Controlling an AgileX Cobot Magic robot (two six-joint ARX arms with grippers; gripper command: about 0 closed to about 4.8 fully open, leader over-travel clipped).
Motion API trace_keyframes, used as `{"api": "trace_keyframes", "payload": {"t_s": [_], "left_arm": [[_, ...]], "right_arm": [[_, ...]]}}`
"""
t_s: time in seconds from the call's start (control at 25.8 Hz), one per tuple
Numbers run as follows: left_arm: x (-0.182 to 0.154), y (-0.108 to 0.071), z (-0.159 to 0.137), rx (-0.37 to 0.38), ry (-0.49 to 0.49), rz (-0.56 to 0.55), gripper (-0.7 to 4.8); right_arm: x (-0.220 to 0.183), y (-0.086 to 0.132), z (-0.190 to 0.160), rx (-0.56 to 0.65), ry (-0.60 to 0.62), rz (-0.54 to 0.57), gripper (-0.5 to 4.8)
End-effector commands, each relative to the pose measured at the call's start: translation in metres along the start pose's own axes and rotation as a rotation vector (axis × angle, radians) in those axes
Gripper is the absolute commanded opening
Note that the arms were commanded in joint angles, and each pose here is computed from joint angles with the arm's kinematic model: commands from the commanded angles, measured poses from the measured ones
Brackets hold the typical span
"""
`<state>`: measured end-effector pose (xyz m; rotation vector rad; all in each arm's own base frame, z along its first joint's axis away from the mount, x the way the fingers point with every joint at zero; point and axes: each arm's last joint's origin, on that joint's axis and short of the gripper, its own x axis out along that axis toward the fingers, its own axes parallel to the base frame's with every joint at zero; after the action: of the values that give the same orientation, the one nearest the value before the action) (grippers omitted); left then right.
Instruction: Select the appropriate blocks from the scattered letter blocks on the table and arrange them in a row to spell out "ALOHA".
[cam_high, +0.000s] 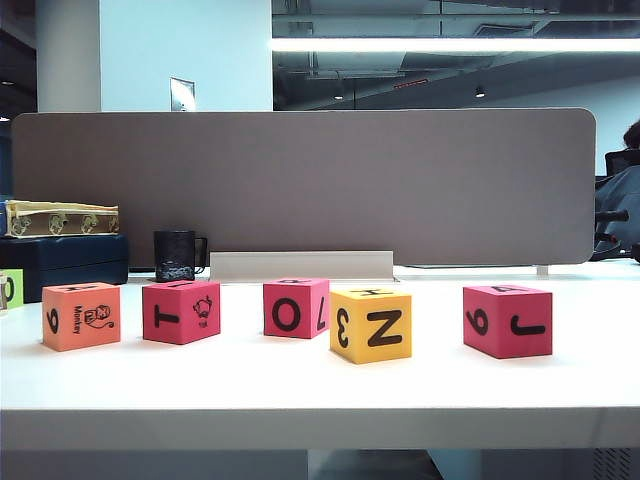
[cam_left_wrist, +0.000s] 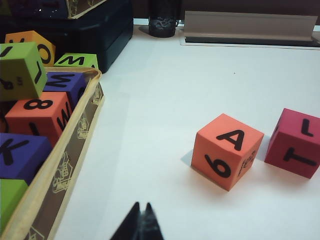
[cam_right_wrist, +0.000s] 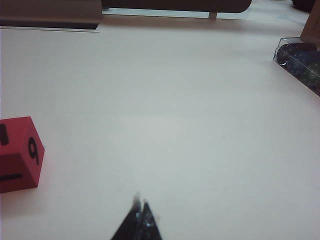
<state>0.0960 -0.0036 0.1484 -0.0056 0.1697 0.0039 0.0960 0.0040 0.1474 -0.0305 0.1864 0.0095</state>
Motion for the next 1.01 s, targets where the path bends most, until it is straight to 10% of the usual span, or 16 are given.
{"api": "trace_keyframes", "payload": {"t_s": [0.04, 0.31, 0.54, 1.01], "left_arm": [[0.0, 0.0, -0.001, 0.004, 0.009, 0.007, -0.05], [0.0, 0.0, 0.0, -0.004, 0.008, 0.007, -0.05], [-0.001, -0.005, 0.004, -0.22, -0.023, -0.158, -0.05], [-0.003, -0.008, 0.017, -0.286, -0.106, -0.309, -0.05]], "right_arm": [[0.0, 0.0, -0.001, 0.002, -0.009, 0.003, -0.01], [0.0, 0.0, -0.001, 0.004, -0.01, 0.006, -0.01], [-0.001, 0.007, 0.003, 0.212, -0.023, 0.26, -0.01], [-0.006, 0.012, 0.017, 0.434, -0.046, 0.46, -0.05]]}}
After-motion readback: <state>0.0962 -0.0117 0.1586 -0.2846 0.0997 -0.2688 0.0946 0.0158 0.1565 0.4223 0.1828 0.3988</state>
